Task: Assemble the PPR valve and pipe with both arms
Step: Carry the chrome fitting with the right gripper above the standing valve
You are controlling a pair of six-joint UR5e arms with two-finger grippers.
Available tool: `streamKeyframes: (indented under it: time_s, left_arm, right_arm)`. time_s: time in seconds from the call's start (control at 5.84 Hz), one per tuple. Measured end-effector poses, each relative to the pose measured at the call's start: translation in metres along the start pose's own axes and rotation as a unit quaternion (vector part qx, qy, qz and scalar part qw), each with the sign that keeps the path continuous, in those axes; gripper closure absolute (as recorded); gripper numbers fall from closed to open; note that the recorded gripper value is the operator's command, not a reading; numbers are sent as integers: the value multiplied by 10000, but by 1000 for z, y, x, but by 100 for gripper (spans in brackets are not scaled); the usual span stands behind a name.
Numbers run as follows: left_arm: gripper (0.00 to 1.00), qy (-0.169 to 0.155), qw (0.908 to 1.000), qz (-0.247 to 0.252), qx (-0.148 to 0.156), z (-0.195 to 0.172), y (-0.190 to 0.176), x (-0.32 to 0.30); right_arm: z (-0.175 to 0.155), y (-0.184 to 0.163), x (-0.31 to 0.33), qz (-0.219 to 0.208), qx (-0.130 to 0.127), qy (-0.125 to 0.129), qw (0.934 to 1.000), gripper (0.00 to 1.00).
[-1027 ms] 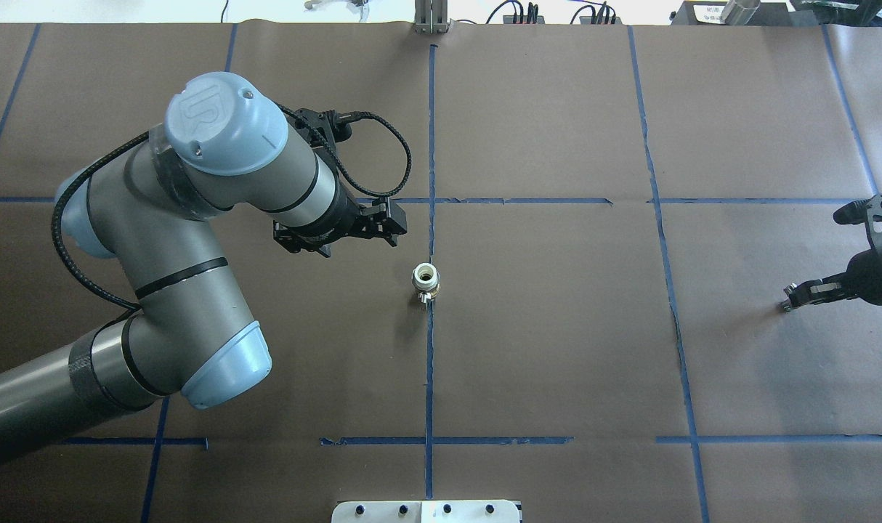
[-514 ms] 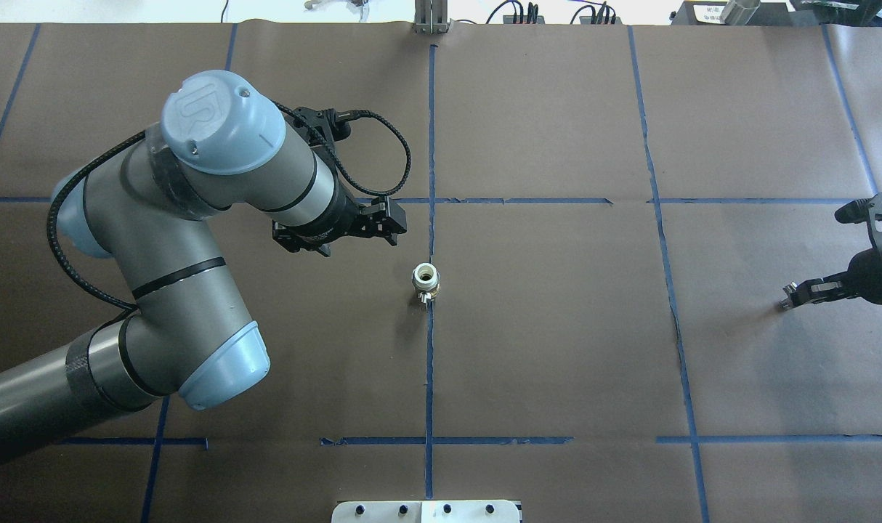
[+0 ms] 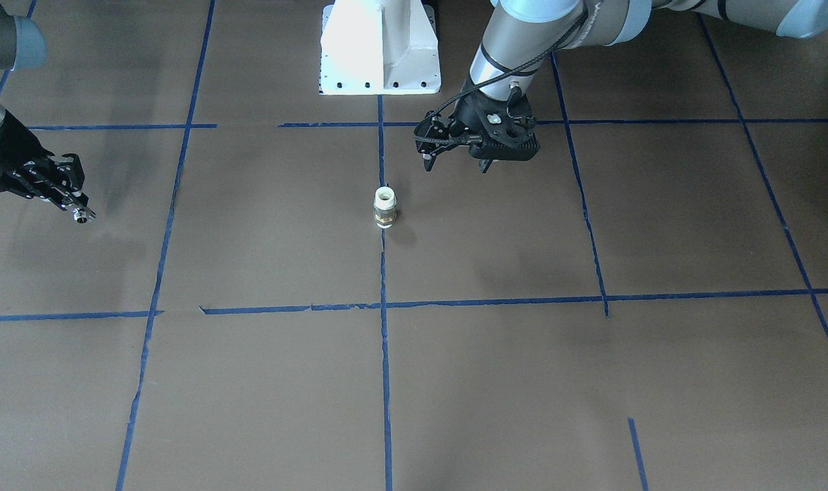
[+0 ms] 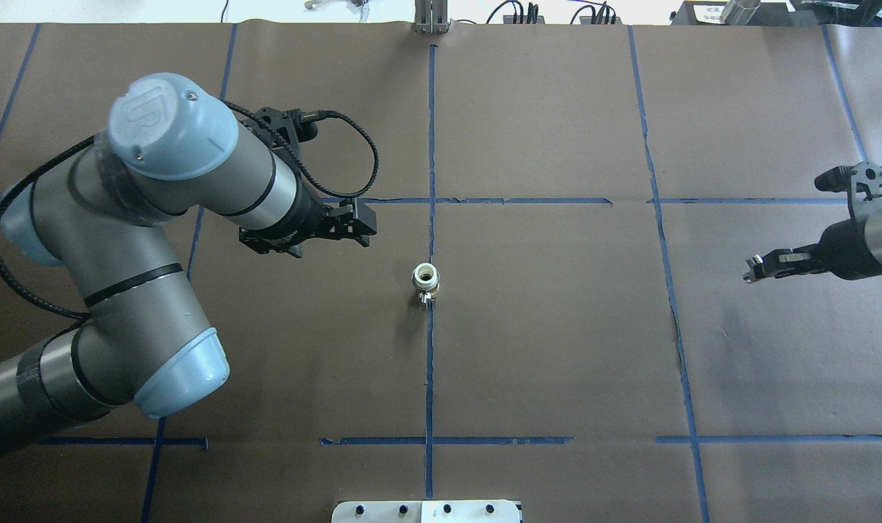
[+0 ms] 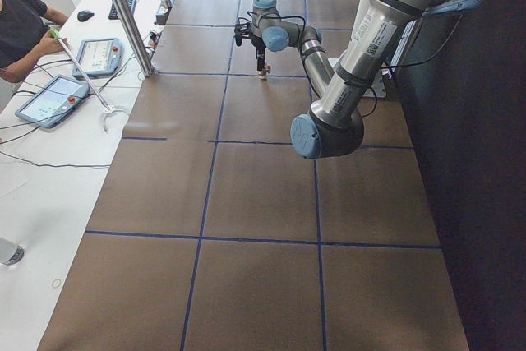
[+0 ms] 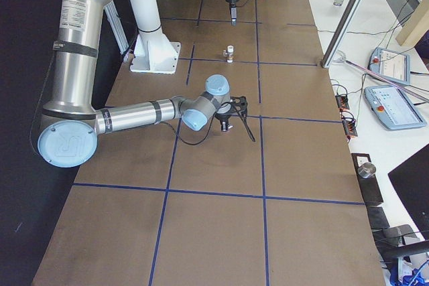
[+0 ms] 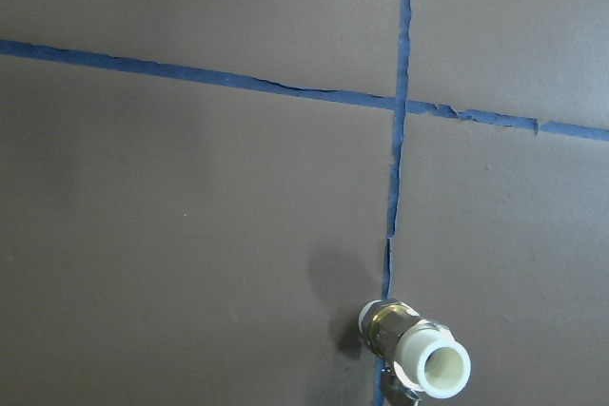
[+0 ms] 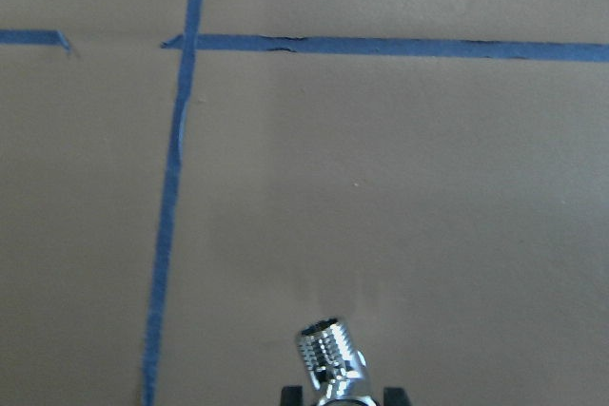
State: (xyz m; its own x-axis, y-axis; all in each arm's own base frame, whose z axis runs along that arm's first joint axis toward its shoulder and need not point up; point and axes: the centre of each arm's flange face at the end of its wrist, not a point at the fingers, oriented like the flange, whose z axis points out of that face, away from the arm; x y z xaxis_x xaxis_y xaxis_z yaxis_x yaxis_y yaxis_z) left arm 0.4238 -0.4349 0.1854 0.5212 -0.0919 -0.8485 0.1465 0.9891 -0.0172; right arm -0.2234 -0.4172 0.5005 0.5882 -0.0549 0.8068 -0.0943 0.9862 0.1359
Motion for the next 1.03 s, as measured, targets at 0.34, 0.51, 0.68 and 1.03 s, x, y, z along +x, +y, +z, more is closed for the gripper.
streamKeyframes:
  time_s: [0.34,0.51,0.68,1.03]
  left_arm:
    - [0,-182,9998,-32,73,-6,-5,-44]
    - [0,-325,9994,130,76,-6,-6,-70]
    - [0,-483,9983,313,65,-6,-8,-97]
    - [0,-791,9947,651,9,-1,-13,-145]
  right_arm:
    - [4,-36,-102,571,2,-368,9977,100]
    - [4,-50,-164,849,-70,-521,9950,100]
    - [0,-59,-233,1161,-137,-666,9909,100]
    - [-22,-68,-365,1635,-177,-660,9842,100]
